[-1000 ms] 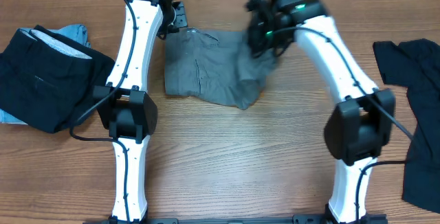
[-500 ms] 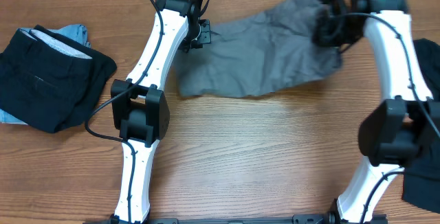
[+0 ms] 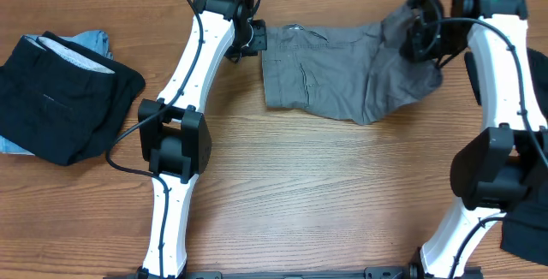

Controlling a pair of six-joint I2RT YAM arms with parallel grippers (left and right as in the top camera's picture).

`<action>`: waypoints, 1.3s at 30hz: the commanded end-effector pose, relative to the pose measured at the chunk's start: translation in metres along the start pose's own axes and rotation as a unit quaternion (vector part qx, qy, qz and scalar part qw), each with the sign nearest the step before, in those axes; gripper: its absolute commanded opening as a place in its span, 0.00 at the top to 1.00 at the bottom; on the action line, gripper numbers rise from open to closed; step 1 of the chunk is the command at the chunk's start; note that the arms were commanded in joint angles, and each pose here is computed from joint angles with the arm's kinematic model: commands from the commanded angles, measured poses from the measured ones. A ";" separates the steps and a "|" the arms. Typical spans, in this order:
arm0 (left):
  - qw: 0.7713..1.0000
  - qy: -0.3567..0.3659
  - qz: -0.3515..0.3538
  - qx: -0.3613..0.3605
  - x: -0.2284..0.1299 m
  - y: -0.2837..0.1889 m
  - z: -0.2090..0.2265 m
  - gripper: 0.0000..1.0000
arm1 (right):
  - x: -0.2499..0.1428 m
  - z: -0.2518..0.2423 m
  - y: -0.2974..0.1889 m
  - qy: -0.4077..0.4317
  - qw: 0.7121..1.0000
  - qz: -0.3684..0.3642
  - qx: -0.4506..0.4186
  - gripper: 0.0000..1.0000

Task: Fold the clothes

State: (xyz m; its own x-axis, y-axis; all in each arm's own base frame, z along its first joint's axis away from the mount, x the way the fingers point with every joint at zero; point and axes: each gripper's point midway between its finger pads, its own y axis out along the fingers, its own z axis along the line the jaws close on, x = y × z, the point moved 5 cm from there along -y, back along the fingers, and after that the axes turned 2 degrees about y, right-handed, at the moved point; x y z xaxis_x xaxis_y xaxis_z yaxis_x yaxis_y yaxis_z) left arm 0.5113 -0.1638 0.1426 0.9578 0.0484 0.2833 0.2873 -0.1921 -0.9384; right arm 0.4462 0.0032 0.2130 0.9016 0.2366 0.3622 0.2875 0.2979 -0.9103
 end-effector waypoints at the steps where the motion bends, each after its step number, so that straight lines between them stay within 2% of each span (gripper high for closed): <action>1: 0.999 0.014 -0.039 -0.022 0.015 -0.029 -0.007 0.96 | 0.016 0.038 -0.012 -0.085 0.996 -0.021 -0.009 0.96; 7: 0.999 0.015 -0.040 -0.019 0.018 -0.030 0.001 0.96 | 0.031 0.088 0.006 -0.161 0.985 -0.018 -0.055 0.96; 13: 0.999 0.011 -0.032 -0.014 0.016 -0.030 0.008 0.96 | 0.039 0.119 0.031 -0.199 0.979 -0.028 -0.044 0.96; 21: 0.999 0.022 -0.023 -0.010 0.013 -0.031 0.012 0.96 | 0.029 0.152 0.097 -0.227 0.973 0.027 -0.008 0.96; 29: 1.000 0.022 -0.018 -0.009 0.012 -0.030 0.013 0.96 | 0.028 0.181 0.131 -0.259 0.965 0.027 0.005 0.95; 31: 1.000 0.021 -0.016 -0.008 0.011 -0.030 0.013 0.96 | 0.027 0.184 0.136 -0.261 0.965 0.029 0.006 0.66; 32: 1.000 0.023 -0.016 -0.008 0.011 -0.030 0.013 0.96 | 0.028 0.184 0.137 -0.262 0.965 0.027 0.007 0.34; 33: 0.999 0.026 -0.016 -0.008 0.011 -0.030 0.013 0.96 | 0.030 0.187 0.137 -0.263 0.964 0.021 0.013 0.20; 34: 0.999 0.031 -0.016 -0.008 0.011 -0.030 0.013 0.96 | 0.033 0.191 0.137 -0.264 0.964 0.012 0.027 0.11; 36: 0.999 0.034 -0.012 -0.006 0.009 -0.030 0.014 0.95 | 0.035 0.200 0.135 -0.265 0.962 -0.001 0.064 0.01; 39: 0.999 0.035 -0.010 0.014 0.008 -0.030 0.019 0.93 | 0.035 0.222 0.121 -0.263 0.954 -0.014 0.145 0.00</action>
State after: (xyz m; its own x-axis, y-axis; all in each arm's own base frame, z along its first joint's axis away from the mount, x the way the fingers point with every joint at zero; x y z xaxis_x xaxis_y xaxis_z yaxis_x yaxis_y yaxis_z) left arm 0.5082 -0.1462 0.1486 0.9647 -0.0006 0.2633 0.2587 -0.1831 -0.9484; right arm 0.4502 0.2323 0.1400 0.6100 0.6685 0.4254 0.2116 0.3800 -0.9005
